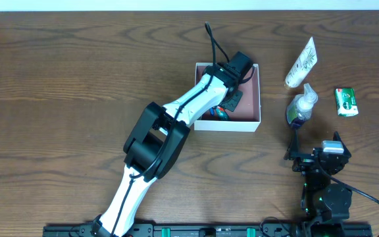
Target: Pack container
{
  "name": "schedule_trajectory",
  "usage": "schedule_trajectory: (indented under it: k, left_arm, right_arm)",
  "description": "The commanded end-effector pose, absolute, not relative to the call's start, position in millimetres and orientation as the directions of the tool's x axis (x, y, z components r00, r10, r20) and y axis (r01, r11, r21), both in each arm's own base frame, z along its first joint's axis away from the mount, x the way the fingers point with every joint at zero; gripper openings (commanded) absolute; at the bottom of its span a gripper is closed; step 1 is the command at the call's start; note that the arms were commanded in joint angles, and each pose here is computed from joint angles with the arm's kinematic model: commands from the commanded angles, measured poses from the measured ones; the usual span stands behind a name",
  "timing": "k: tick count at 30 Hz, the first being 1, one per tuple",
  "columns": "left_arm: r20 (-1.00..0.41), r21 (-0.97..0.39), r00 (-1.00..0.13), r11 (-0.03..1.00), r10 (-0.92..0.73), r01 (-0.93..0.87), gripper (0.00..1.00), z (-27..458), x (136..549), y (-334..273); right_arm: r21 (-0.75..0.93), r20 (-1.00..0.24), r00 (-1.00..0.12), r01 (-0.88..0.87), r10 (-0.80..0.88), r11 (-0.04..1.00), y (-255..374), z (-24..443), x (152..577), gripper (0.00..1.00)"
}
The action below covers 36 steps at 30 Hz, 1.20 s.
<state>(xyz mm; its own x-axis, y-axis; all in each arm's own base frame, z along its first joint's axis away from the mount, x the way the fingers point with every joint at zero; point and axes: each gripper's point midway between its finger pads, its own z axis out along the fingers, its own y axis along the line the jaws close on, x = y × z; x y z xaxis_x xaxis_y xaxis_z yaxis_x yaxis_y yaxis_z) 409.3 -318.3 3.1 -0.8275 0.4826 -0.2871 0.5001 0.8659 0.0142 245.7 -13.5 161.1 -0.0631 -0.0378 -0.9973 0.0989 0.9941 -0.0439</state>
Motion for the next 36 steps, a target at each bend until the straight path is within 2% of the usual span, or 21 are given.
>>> schedule_trajectory:
  k: [1,8,12,15,21,32,34,36]
  left_arm:
    - [-0.277,0.048,-0.842,0.882,0.463,0.469,0.08,2.0,414.9,-303.7]
    - [-0.307,0.046,-0.838,0.887,0.451,0.460,0.07,18.8,418.5,-304.0]
    - [-0.313,0.111,-0.860,0.915,0.403,0.389,0.08,22.1,423.8,-289.9]
    - [-0.311,0.111,-0.861,0.915,0.402,0.387,0.07,22.1,423.8,-288.9]
    - [-0.323,0.108,-0.858,0.916,0.400,0.386,0.13,25.2,425.5,-290.1]
    - [-0.361,0.097,-0.846,0.919,0.391,0.383,0.16,54.8,425.4,-290.1]
    - [-0.373,0.094,-0.843,0.920,0.388,0.382,0.25,61.4,426.2,-290.0]
    - [-0.399,0.086,-0.835,0.922,0.379,0.378,0.29,71.4,429.4,-291.5]
  right_arm:
    - [-0.055,-0.997,-0.063,0.083,-0.050,0.995,-9.8,160.4,245.6,0.99]
    - [-0.055,-0.997,-0.063,0.083,-0.050,0.995,-9.8,160.4,245.6,0.99]
    - [-0.055,-0.997,-0.063,0.083,-0.050,0.995,-9.8,160.4,245.6,0.99]
    - [-0.055,-0.997,-0.063,0.083,-0.050,0.995,-9.8,160.4,245.6,0.99]
    - [-0.055,-0.997,-0.063,0.083,-0.050,0.995,-9.8,160.4,245.6,0.99]
    - [-0.055,-0.997,-0.063,0.083,-0.050,0.995,-9.8,160.4,245.6,0.99]
    - [-0.055,-0.997,-0.063,0.083,-0.050,0.995,-9.8,160.4,245.6,0.99]
    - [-0.055,-0.997,-0.063,0.083,-0.050,0.995,-9.8,160.4,245.6,0.99]
